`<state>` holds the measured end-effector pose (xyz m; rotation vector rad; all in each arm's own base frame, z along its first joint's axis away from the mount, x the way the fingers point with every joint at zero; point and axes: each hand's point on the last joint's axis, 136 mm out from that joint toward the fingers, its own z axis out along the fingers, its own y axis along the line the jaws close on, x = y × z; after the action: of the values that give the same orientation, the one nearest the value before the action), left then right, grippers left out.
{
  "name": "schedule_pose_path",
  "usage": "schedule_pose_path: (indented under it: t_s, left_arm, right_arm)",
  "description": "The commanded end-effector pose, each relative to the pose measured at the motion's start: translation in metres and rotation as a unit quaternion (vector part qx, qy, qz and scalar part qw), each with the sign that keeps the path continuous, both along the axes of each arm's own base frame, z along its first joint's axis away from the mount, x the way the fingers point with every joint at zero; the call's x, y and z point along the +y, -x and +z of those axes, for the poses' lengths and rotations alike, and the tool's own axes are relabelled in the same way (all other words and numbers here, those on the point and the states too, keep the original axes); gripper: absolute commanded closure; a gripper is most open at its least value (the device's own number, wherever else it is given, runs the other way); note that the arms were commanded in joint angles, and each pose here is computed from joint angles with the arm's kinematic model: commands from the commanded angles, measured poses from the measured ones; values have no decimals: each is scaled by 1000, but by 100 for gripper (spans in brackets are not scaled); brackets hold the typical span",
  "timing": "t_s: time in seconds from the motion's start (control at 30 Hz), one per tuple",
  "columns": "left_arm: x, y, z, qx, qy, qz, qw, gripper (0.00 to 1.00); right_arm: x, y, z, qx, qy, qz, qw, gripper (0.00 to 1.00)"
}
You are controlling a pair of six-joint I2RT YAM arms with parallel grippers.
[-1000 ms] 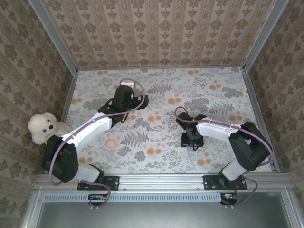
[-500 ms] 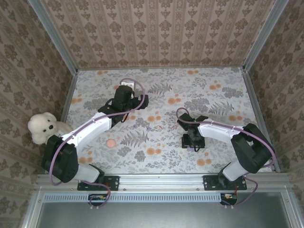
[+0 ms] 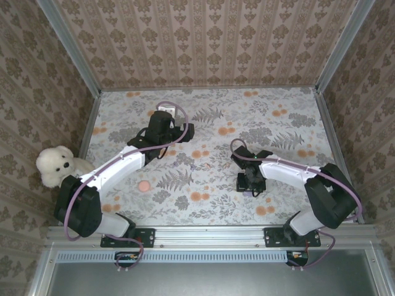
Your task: Insert the wireless bluetooth earbuds into the charging case
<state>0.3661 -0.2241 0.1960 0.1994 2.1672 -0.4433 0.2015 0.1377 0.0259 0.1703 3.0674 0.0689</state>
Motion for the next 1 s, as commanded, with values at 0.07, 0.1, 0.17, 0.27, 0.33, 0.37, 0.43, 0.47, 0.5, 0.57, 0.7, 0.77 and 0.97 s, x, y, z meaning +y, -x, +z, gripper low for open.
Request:
schedule_pose_path:
  t_s: [0.07,0.1,0.17,0.27,0.33,0.37,0.43,0.47,0.5,0.57,0.7,0.77,0.97]
  left_arm:
    - [-10,2,21,-18,54,-26,998,0]
    - [-10,2,23,-22,62,-29,997,0]
    - [-11,4,24,-25,78,-38,996,0]
    - [-17,8,31,-36,102,-61,992,0]
    - [-22,11,35,-41,116,-75,990,0]
    - [-26,12,36,-42,124,-83,988,0]
    - [-31,13,38,-44,138,-93,985,0]
    - [-34,13,38,-45,146,-97,984,1]
    - [-38,12,37,-45,152,-101,982,1]
    - [-46,10,38,-47,165,-109,979,2]
    - [-68,9,35,-51,179,-132,974,5]
    - [-79,8,32,-52,186,-143,971,8]
    - [-105,-4,24,-60,205,-160,964,18]
  right_arm:
    - [23,-36,54,-73,-91,-53,992,52]
    - [26,-45,63,-87,-108,-66,988,52]
    - [30,-67,78,-110,-144,-94,979,53]
    - [32,-105,93,-135,-191,-146,961,55]
    - [38,-135,104,-153,-233,-175,944,55]
    - [41,-149,109,-158,-252,-188,936,55]
    - [48,-172,119,-165,-282,-203,923,55]
    - [53,-184,125,-170,-296,-209,916,55]
    - [57,-196,130,-174,-308,-215,910,55]
    - [64,-215,140,-183,-327,-226,899,55]
    - [75,-245,153,-189,-369,-256,873,55]
    - [79,-255,155,-188,-388,-273,860,55]
    - [86,-273,155,-178,-436,-320,822,55]
